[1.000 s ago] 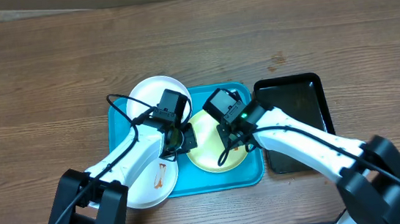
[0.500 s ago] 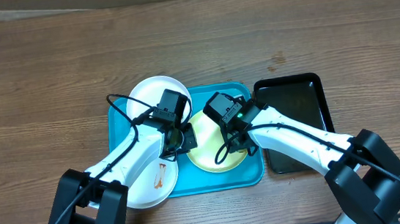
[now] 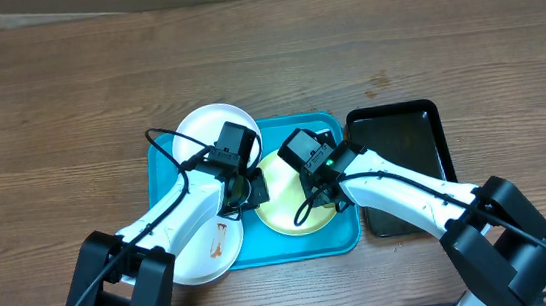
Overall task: Clean dirty plates on tray and stack at the side
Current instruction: 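Scrub the yellow plate with the sponge while the left gripper holds it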
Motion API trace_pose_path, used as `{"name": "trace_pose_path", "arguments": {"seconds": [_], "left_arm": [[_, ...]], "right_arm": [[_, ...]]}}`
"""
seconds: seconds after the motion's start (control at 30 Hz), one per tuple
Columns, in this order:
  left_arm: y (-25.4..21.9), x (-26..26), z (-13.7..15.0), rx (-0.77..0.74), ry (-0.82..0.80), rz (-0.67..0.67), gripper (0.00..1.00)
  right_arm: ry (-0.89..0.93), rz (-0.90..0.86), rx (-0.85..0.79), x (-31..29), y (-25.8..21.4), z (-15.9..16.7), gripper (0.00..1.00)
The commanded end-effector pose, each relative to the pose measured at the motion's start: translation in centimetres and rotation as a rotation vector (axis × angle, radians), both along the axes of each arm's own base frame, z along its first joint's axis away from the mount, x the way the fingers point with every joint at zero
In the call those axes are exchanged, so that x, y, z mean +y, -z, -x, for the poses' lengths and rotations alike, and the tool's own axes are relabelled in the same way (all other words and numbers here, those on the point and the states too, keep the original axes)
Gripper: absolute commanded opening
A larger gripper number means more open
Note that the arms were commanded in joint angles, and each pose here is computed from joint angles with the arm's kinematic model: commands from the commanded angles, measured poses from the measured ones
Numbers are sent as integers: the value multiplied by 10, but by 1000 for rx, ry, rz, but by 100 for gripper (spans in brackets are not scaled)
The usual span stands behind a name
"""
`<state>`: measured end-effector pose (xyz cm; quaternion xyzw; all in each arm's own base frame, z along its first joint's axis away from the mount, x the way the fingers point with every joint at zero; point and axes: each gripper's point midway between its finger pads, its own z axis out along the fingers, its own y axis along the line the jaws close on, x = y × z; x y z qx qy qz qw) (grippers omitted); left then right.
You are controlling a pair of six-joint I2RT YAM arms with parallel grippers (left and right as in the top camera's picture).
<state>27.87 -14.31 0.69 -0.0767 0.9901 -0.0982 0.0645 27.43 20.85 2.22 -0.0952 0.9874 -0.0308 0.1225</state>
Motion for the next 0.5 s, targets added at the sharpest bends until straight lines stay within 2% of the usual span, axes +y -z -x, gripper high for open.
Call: {"name": "trace_pose_path", "arguments": {"seconds": [0.0,0.2,0.37,0.47], "left_arm": [[7,4,4,20,-26,-19,4],[7,4,4,20,-26,-18,4],[7,4,4,20,-26,-18,4],[7,4,4,20,-27,-18,4]], "right_arm": [[1,11,-13,-2,0,1,4],[77,6,12,-11,16,13,4],[62,-102,98,6,23,27,4],[111,-151,119,13,23,30,4]]}}
